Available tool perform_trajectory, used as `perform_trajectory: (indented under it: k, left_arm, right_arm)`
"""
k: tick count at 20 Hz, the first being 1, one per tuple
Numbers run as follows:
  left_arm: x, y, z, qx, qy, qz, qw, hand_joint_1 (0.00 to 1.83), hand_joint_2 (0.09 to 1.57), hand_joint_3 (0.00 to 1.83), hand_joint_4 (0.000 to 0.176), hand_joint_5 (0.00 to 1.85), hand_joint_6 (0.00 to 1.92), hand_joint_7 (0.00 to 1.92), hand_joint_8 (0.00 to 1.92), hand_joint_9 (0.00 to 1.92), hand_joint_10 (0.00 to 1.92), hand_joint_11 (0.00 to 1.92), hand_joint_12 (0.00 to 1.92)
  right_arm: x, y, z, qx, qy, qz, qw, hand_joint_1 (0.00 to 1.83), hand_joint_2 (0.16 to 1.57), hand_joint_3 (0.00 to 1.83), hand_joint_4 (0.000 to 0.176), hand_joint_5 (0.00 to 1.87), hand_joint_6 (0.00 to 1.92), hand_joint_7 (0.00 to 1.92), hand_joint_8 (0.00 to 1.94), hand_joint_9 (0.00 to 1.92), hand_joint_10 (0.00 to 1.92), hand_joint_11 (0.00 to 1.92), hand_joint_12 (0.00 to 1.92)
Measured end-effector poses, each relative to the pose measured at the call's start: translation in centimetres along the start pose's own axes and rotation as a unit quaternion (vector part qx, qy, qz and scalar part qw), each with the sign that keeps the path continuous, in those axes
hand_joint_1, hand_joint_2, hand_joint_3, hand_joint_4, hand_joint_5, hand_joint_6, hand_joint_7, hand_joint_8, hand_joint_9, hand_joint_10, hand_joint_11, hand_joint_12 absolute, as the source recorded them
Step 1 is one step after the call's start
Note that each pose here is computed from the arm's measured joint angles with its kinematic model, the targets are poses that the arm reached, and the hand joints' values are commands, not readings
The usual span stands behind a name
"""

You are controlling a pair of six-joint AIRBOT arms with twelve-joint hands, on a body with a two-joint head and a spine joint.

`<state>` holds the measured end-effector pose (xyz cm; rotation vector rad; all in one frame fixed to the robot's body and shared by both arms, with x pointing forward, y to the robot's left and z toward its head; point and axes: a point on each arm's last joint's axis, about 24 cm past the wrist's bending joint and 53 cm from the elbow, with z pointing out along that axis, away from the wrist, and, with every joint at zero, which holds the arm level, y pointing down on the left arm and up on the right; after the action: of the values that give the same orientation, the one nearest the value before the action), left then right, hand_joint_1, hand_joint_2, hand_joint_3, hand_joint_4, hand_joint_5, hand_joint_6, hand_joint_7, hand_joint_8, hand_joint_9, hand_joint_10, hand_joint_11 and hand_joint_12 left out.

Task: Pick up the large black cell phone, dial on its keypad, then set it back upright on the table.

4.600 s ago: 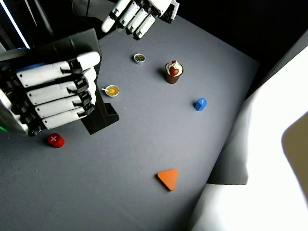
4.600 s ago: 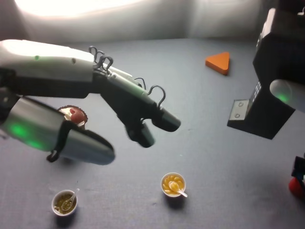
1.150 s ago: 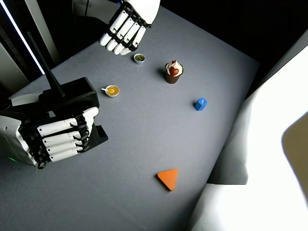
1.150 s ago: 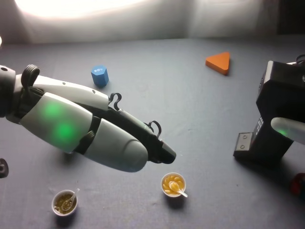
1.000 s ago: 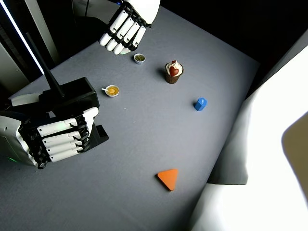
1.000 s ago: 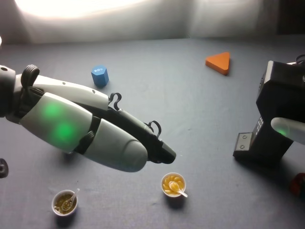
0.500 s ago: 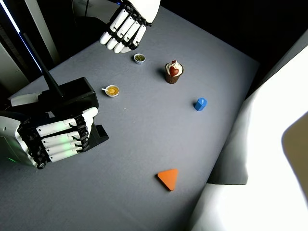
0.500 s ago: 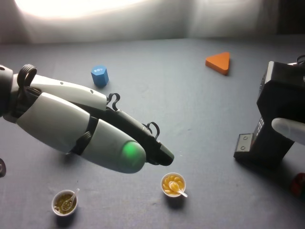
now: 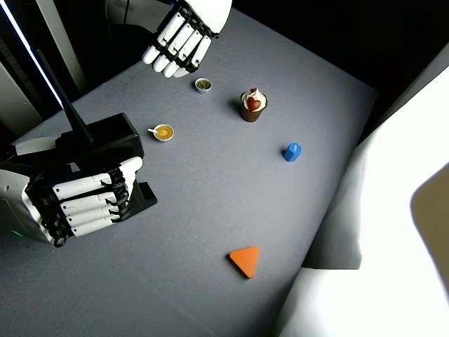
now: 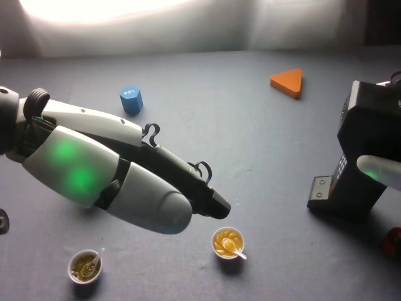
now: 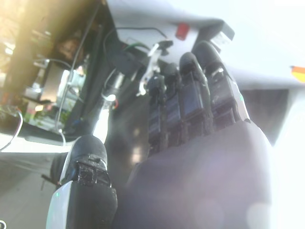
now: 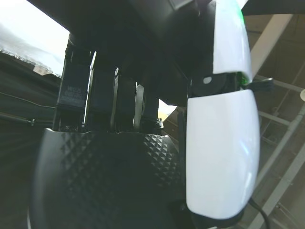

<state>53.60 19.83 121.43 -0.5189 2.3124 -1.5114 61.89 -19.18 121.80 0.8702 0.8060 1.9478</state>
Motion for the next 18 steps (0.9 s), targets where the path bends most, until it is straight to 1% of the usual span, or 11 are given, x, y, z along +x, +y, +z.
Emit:
perform_trajectory:
  k: [1,2,3,4,5,7,8,9,11,14,18]
  left_arm:
    - [0.00,0.00,0.00,0.000,0.000,0.000,1.0000,0.10,1.21,0.00,0.000,0.31,0.00,0.29,0.00,0.25,0.00,0.00,0.78]
    - [0.00,-0.01,0.00,0.000,0.000,0.000,1.0000,0.12,1.21,0.00,0.000,0.33,0.00,0.31,0.00,0.28,0.01,0.00,0.87]
    - [-0.01,-0.01,0.00,0.000,0.000,0.000,1.0000,0.12,1.21,0.00,0.000,0.33,0.00,0.31,0.00,0.28,0.01,0.00,0.87]
    - [-0.01,-0.05,0.00,0.001,0.000,0.001,1.0000,0.12,1.21,0.00,0.000,0.34,0.00,0.32,0.01,0.29,0.01,0.00,0.88]
    - [-0.03,-0.11,-0.01,0.002,-0.001,0.000,1.0000,0.10,1.21,0.00,0.000,0.34,0.00,0.31,0.00,0.28,0.00,0.00,0.85]
    - [-0.04,-0.12,-0.01,0.002,-0.001,0.000,1.0000,0.08,1.22,0.00,0.000,0.32,0.00,0.29,0.00,0.26,0.00,0.00,0.81]
    - [-0.04,-0.11,-0.01,0.002,-0.001,0.000,1.0000,0.08,1.22,0.00,0.000,0.32,0.00,0.29,0.00,0.26,0.00,0.00,0.81]
    - [-0.05,-0.12,-0.01,0.002,-0.001,0.000,1.0000,0.07,1.22,0.00,0.000,0.32,0.00,0.28,0.00,0.25,0.00,0.00,0.79]
    - [-0.04,-0.11,-0.01,0.002,-0.001,-0.001,1.0000,0.08,1.22,0.00,0.000,0.32,0.00,0.29,0.00,0.26,0.01,0.00,0.84]
    - [-0.06,-0.12,-0.01,0.002,-0.001,-0.001,1.0000,0.10,1.21,0.00,0.000,0.33,0.00,0.29,0.00,0.27,0.00,0.00,0.85]
    - [-0.15,-0.29,-0.02,0.005,-0.003,-0.001,1.0000,0.10,1.22,0.00,0.000,0.34,0.00,0.31,0.00,0.27,0.00,0.00,0.82]
  right_arm:
    - [-0.01,0.00,0.00,0.000,0.000,0.000,1.0000,1.34,1.21,0.01,0.000,0.75,1.27,0.71,1.29,0.78,1.47,0.52,1.40]
    - [0.00,-0.01,0.00,0.000,0.000,0.000,1.0000,1.20,1.21,0.00,0.002,0.79,1.26,0.77,1.30,0.73,1.06,0.57,1.35]
    - [0.00,0.00,0.00,0.000,0.000,0.000,1.0000,1.20,1.21,0.00,0.002,0.79,1.26,0.77,1.30,0.73,1.06,0.57,1.35]
    - [0.00,-0.01,0.00,0.000,0.000,0.000,1.0000,1.13,1.21,0.00,0.000,0.78,1.27,0.70,0.72,0.71,0.85,0.57,1.30]
    - [0.00,-0.04,0.00,0.001,0.000,0.000,1.0000,1.12,1.21,0.00,0.000,0.79,1.25,0.73,0.37,0.71,0.71,0.54,1.29]
    - [0.00,-0.05,0.00,0.001,0.000,0.000,1.0000,1.12,1.18,0.00,0.000,0.84,1.19,0.80,0.04,0.74,0.49,0.53,1.28]
    - [-0.01,-0.05,0.00,0.001,0.000,0.000,1.0000,1.12,1.18,0.00,0.000,0.84,1.19,0.80,0.04,0.74,0.49,0.53,1.28]
    - [0.00,-0.05,0.00,0.001,0.000,0.000,1.0000,1.09,1.10,0.00,0.000,0.73,0.56,0.80,0.02,0.73,0.43,0.51,1.26]
    - [0.00,-0.10,0.00,0.002,0.000,0.000,1.0000,1.04,1.04,0.00,0.000,0.72,0.10,0.74,0.00,0.70,0.30,0.44,1.27]
    - [-0.01,-0.10,0.00,0.002,0.000,0.000,1.0000,0.89,1.05,0.00,0.000,0.60,0.00,0.63,0.00,0.61,0.07,0.30,1.24]
    - [0.01,-0.04,0.00,0.001,0.000,0.001,1.0000,0.80,1.05,0.00,0.000,0.54,0.00,0.57,0.00,0.54,0.03,0.22,1.21]
